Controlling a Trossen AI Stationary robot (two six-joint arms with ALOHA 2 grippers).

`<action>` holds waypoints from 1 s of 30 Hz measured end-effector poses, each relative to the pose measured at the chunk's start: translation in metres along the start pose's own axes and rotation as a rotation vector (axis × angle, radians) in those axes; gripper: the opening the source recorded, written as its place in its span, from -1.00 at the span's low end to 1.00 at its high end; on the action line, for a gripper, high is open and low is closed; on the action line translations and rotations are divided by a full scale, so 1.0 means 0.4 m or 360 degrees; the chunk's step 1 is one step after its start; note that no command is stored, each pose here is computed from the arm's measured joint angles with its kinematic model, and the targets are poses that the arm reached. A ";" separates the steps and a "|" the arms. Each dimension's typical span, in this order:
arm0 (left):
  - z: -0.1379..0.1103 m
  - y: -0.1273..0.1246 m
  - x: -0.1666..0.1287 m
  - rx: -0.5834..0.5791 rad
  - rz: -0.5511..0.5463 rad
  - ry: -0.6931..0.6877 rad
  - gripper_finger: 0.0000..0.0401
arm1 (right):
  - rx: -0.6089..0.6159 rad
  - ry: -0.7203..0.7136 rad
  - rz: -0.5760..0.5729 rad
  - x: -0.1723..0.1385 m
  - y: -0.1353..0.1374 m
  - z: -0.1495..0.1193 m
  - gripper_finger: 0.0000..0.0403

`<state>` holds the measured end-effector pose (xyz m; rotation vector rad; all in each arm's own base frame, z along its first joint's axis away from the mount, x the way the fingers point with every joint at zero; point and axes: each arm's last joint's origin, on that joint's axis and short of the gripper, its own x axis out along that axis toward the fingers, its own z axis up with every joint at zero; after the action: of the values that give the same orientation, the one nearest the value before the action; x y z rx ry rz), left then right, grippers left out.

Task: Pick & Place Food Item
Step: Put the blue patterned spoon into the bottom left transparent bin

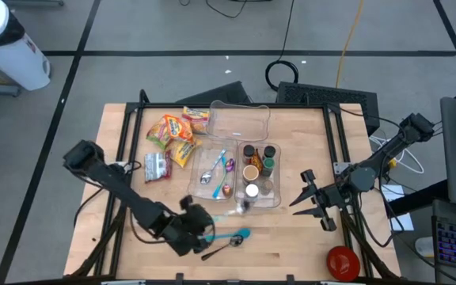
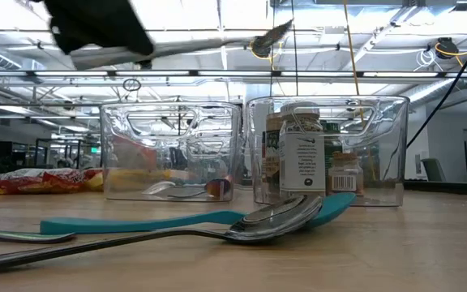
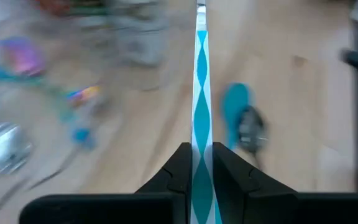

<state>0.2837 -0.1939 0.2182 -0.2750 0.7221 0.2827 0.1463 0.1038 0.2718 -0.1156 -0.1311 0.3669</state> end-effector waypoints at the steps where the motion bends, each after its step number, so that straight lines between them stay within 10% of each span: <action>1: -0.002 0.010 -0.017 -0.0058 0.0060 -0.0003 -0.80 | 0.0000 0.0000 0.0000 0.000 0.000 0.000 -0.48; 19: -0.087 0.189 -0.130 -0.0892 0.1053 0.0003 -0.80 | -0.0003 0.0010 0.0002 0.000 0.000 -0.002 -0.48; 30: -0.110 0.245 -0.006 -0.1030 0.0920 0.0233 -0.80 | -0.0003 0.0009 0.0002 0.000 0.000 -0.001 -0.48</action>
<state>0.2214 -0.1185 0.1737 -0.7051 0.8317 1.0618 0.1463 0.1039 0.2713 -0.1185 -0.1260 0.3676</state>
